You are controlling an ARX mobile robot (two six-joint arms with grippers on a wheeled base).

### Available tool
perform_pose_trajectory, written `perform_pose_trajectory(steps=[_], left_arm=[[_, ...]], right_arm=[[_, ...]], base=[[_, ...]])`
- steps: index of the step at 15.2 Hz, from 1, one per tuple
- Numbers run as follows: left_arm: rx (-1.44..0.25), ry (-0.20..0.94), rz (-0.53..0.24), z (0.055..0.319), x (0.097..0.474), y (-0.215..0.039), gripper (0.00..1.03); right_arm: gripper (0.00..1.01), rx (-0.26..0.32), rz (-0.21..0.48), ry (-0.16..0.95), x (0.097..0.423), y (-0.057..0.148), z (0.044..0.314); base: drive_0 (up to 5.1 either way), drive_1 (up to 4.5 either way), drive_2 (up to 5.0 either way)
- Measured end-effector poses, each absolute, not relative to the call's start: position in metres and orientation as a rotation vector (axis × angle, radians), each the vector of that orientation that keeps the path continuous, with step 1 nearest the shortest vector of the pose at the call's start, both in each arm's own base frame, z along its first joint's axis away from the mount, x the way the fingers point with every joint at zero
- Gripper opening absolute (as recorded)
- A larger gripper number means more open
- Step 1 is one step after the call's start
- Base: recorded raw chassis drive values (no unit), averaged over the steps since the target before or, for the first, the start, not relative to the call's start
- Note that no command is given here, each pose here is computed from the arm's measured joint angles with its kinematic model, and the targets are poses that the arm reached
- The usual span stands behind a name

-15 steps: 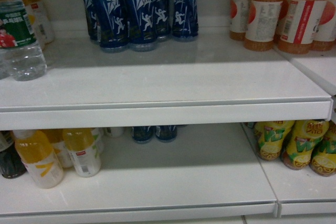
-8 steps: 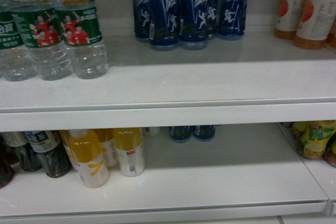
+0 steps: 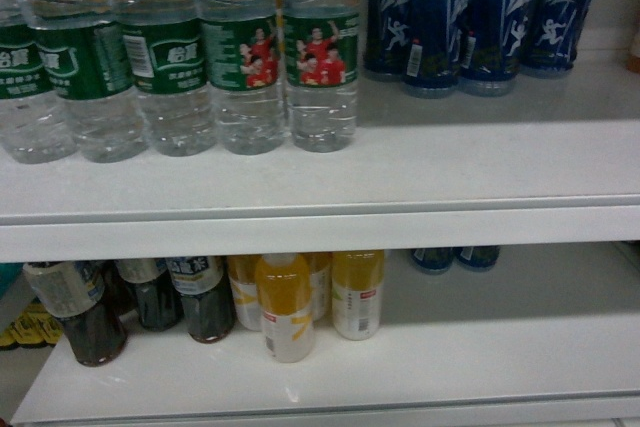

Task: Move water from second to third shelf

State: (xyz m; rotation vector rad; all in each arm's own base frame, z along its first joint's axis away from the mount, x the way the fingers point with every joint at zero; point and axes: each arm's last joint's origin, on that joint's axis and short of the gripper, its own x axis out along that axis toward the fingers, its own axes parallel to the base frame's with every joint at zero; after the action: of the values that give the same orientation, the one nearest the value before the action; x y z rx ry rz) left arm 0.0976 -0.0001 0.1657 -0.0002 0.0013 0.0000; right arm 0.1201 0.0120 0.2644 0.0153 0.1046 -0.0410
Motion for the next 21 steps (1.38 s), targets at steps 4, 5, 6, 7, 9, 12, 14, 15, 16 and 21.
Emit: perform_pose_trajectory(steps=[4,5,6,7,9,12,14,15,16,21], left_arm=[[0.000,0.004,-0.001,0.1654,0.0976,-0.0001,0.98],[0.000,0.001,-0.001,0.1657,0.0976,-0.0001,0.98],[0.000,0.002,0.000,0.1657,0.0976,-0.0001,0.98],[0.000,0.001,0.000,0.1657,0.0976,-0.0001,0.98],[0.000,0.001,-0.001,0.1657,0.0976,-0.0001,0.98],[0.000,0.002,-0.001,0.1657,0.0976,-0.0001,0.98],[0.000,0.005,0.003,0.1652,0.0976,0.0000,0.98],[0.000,0.000,0.003,0.1658,0.0976,0.0000,0.98],[0.000,0.003,0.002,0.1655,0.0976,0.0000,0.98],[0.000,0.002,0.000,0.1655,0.0976,-0.0001,0.98]], right_arm=[[0.41,0.016,-0.045,0.101,0.1200,0.0117,0.2647],[0.41,0.016,-0.041,0.102,0.1202,0.0120,0.2646],[0.41,0.016,-0.040,0.103,0.1202,0.0120,0.2645],[0.41,0.017,-0.041,0.100,0.1200,0.0120,0.2648],[0.41,0.016,-0.041,0.103,0.1202,0.0120,0.2645],[0.41,0.016,-0.042,0.100,0.1201,0.0120,0.2648],[0.41,0.017,-0.028,0.100,0.1202,0.0124,0.2648],[0.41,0.018,-0.019,0.100,0.1201,0.0127,0.2649],[0.41,0.016,-0.037,0.105,0.1201,0.0121,0.2643],[0.41,0.016,-0.041,0.102,0.1200,0.0120,0.2646]], base=[[-4.9,2.53,2.5],[-5.0,2.45,2.4],[-5.0,2.48,2.5],[-4.9,2.51,2.5],[-5.0,2.47,2.5],[-4.9,2.55,2.6],[0.0,0.00,0.0],[0.0,0.00,0.0],[0.0,0.00,0.0],[0.0,0.00,0.0]])
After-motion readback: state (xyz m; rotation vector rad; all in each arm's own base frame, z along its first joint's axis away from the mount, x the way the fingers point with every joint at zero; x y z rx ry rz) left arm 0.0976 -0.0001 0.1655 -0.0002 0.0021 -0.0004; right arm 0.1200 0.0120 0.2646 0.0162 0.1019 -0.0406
